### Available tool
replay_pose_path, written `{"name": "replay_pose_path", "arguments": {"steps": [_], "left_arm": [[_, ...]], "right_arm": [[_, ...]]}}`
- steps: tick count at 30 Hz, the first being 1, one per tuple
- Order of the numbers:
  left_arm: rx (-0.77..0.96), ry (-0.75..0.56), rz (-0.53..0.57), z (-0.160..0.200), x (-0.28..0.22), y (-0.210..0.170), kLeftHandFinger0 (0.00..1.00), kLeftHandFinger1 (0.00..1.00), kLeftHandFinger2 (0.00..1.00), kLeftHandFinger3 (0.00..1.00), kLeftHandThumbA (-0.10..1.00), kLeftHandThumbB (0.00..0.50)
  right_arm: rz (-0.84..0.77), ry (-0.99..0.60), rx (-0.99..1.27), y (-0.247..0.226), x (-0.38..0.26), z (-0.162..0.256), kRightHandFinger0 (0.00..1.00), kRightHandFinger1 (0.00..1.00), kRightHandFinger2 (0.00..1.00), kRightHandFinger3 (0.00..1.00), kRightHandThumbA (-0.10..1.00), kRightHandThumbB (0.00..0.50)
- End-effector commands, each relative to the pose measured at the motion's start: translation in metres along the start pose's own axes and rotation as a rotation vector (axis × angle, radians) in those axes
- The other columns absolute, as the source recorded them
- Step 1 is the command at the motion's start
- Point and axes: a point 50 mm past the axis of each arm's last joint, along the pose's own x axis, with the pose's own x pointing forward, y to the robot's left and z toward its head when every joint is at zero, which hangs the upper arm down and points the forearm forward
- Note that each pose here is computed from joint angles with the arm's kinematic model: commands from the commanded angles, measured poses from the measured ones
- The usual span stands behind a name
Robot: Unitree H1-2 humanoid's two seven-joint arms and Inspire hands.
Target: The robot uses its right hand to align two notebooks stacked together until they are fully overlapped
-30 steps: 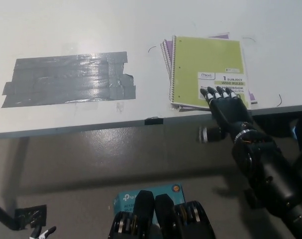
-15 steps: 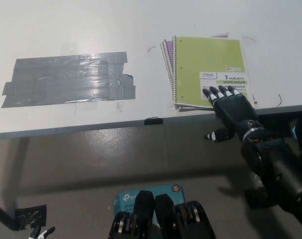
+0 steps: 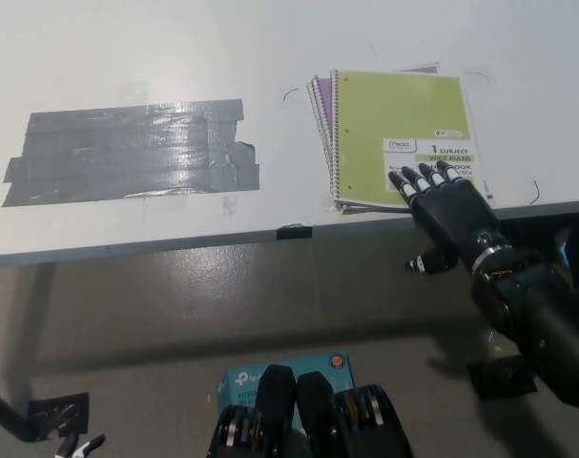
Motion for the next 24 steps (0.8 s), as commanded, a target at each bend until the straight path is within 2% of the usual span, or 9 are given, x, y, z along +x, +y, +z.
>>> {"name": "replay_pose_path", "arguments": {"steps": [1,4,8,9,16,17,20,24], "left_arm": [[0.038,-0.04,-0.028,0.008,-0.005,0.003,0.44,0.56,0.59,1.0,1.0,0.5],[0.026,-0.036,-0.028,0.008,-0.005,0.002,0.36,0.52,0.57,1.0,1.0,0.5],[0.032,-0.033,-0.027,0.009,-0.005,0.003,0.39,0.55,0.56,1.0,1.0,0.5],[0.033,-0.034,-0.028,0.009,-0.005,0.003,0.44,0.57,0.56,1.0,1.0,0.5],[0.043,-0.031,-0.028,0.007,-0.008,0.004,0.45,0.56,0.57,1.0,1.0,0.5],[0.035,-0.029,-0.026,0.007,-0.008,0.004,0.49,0.56,0.56,1.0,1.0,0.5],[0.036,-0.03,-0.029,0.007,-0.008,0.004,0.49,0.58,0.57,1.0,1.0,0.5],[0.037,-0.026,-0.033,0.006,-0.008,0.003,0.56,0.61,0.59,1.0,1.0,0.5]], "right_arm": [[0.089,-0.069,-0.059,0.022,-0.008,-0.001,1.0,1.0,1.0,1.0,1.0,0.398],[0.085,-0.101,-0.073,0.025,-0.012,-0.002,1.0,1.0,1.0,1.0,1.0,0.375],[0.102,-0.114,-0.091,0.031,-0.016,-0.004,1.0,1.0,1.0,1.0,1.0,0.386],[0.101,-0.119,-0.085,0.035,-0.02,-0.006,1.0,1.0,1.0,1.0,1.0,0.377],[0.1,-0.103,-0.084,0.043,-0.026,-0.011,1.0,1.0,1.0,1.0,1.0,0.377],[0.096,-0.101,-0.087,0.041,-0.024,-0.012,1.0,1.0,1.0,1.0,1.0,0.386],[0.093,-0.102,-0.085,0.037,-0.022,-0.014,1.0,1.0,1.0,1.0,1.0,0.368],[0.107,-0.106,-0.131,0.03,-0.021,-0.017,1.0,1.0,1.0,1.0,1.0,0.379]]}}
